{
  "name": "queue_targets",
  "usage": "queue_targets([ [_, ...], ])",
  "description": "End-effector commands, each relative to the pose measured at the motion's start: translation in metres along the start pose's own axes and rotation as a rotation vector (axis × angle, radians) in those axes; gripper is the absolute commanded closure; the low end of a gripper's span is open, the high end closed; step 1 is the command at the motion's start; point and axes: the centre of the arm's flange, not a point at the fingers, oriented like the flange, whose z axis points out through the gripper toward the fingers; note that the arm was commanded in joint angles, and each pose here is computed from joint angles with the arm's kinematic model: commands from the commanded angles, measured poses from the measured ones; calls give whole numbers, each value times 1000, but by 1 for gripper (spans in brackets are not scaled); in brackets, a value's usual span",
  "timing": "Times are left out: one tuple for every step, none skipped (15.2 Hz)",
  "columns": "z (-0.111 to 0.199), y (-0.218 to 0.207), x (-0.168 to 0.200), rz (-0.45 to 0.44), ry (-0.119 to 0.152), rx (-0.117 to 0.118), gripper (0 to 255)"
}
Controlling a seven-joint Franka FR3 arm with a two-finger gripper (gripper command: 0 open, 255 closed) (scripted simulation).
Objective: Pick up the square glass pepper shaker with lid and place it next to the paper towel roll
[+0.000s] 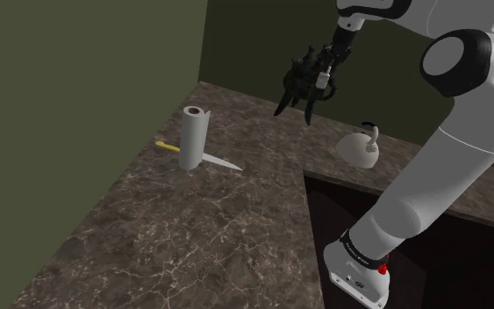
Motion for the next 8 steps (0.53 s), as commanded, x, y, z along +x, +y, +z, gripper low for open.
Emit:
queue_targets([
  [-10,1,2,0,0,0,255],
  [-15,2,2,0,0,0,255],
  [-20,2,3,0,0,0,255],
  [-26,3,3,0,0,0,255],
  [-30,4,4,0,0,0,255],
  [-32,-9,1,0,0,0,255],
  [-34,-21,-2,0,0,0,255],
  [-37,-34,-5,0,0,0,255],
])
